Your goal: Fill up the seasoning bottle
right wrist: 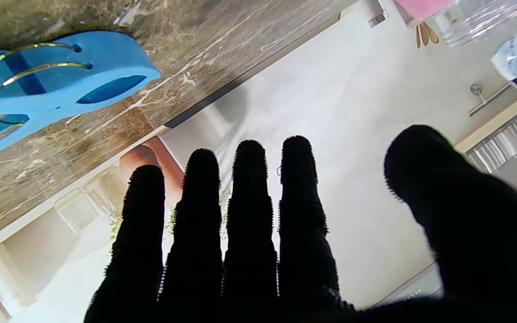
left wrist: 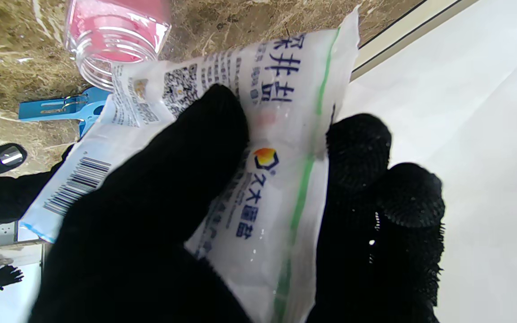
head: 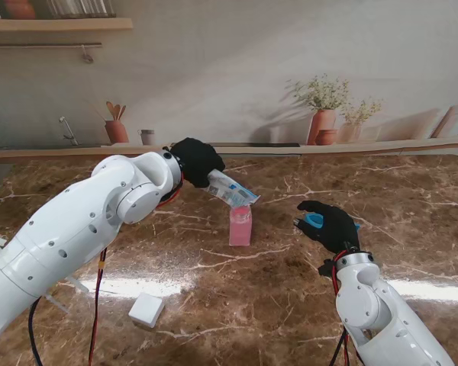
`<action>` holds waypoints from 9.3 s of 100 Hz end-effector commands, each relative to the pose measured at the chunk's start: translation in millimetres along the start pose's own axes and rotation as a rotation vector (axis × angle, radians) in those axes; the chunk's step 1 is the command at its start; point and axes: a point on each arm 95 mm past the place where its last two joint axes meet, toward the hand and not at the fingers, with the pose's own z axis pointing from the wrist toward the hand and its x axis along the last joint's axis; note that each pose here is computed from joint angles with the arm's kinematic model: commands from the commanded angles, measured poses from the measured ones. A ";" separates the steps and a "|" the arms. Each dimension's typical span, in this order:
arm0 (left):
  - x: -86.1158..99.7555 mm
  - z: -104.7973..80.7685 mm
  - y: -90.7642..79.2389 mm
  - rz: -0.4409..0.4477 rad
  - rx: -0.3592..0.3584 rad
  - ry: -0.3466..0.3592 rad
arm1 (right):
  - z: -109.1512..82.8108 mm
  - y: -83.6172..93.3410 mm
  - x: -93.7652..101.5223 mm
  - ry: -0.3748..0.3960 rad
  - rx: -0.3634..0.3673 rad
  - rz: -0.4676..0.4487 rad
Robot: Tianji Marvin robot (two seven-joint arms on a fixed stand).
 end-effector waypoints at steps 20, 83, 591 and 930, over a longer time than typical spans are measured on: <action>-4.6 -1.5 19.0 -0.094 0.009 -0.030 | -3.8 -6.4 -0.1 -0.011 0.028 0.001; -6.3 -15.0 92.3 -0.606 0.149 -0.217 | -2.0 -0.3 20.8 0.038 0.043 -0.039; 96.9 -45.5 214.8 -1.140 0.136 0.139 | -53.6 -86.2 98.2 0.175 0.144 0.086; 88.3 -55.9 218.5 -0.626 0.009 0.162 | -36.7 -137.0 88.6 0.317 0.278 -0.231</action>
